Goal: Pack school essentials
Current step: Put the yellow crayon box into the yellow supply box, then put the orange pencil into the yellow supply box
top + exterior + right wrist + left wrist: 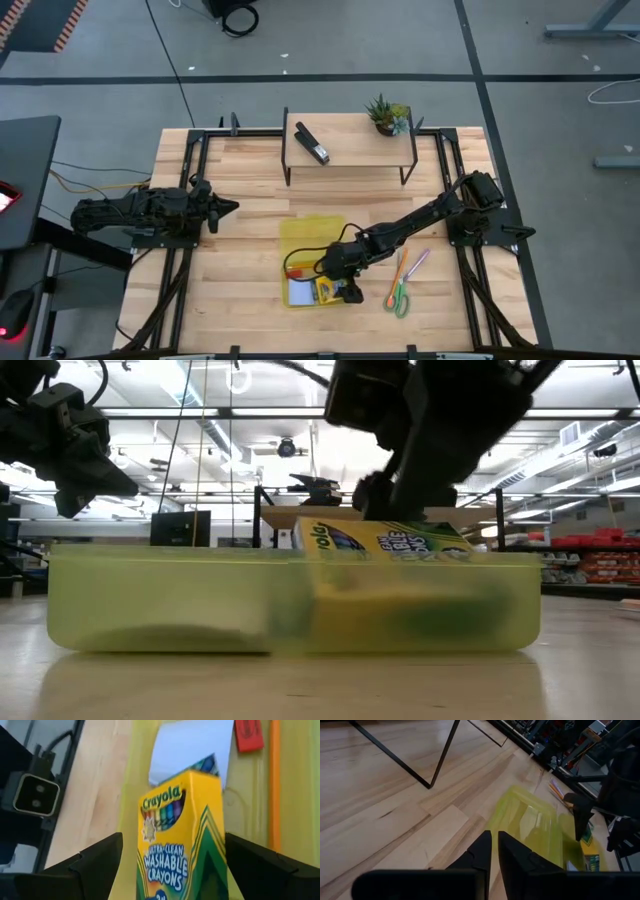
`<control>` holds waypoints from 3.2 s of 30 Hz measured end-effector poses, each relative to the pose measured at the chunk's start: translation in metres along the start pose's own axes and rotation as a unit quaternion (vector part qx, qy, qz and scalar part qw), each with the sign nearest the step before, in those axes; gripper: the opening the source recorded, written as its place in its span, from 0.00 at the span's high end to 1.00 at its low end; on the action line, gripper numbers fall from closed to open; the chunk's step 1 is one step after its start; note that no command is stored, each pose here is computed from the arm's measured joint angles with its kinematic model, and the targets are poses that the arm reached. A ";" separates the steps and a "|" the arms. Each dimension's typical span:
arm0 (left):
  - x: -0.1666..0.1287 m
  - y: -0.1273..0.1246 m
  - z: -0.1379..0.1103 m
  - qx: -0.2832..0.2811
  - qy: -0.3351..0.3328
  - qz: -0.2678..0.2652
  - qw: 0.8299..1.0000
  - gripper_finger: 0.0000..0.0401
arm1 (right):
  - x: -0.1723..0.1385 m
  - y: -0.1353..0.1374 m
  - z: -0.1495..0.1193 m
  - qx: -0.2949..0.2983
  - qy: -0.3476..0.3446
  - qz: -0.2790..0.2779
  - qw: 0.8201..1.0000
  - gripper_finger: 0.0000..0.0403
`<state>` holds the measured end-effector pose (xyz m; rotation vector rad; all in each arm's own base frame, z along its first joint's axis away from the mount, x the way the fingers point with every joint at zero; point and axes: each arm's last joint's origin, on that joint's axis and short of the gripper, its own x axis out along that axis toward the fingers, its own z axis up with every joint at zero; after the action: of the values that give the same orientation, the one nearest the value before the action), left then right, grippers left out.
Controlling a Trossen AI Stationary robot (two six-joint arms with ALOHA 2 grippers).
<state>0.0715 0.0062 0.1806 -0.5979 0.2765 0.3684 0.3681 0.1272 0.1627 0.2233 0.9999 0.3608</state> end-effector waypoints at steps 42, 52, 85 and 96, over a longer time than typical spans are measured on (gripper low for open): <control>0.000 0.000 0.000 0.000 0.000 0.000 1.000 0.90 | -0.119 0.000 -0.013 0.039 -0.022 -0.197 0.979 0.14; 0.000 0.000 0.000 0.000 0.000 0.000 1.000 0.92 | -0.153 0.003 -0.074 0.037 0.017 -0.136 0.990 0.14; 0.000 0.000 0.000 0.000 0.000 0.000 1.000 0.91 | -0.092 -0.012 -0.173 -0.287 0.088 0.033 0.953 0.45; 0.000 0.000 0.000 0.000 0.000 0.000 1.000 0.91 | -0.092 -0.012 -0.173 -0.312 0.085 0.031 0.946 0.61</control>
<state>0.0715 0.0062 0.1805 -0.5979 0.2768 0.3686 0.1788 0.0831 0.1393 -0.3565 1.0007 0.7443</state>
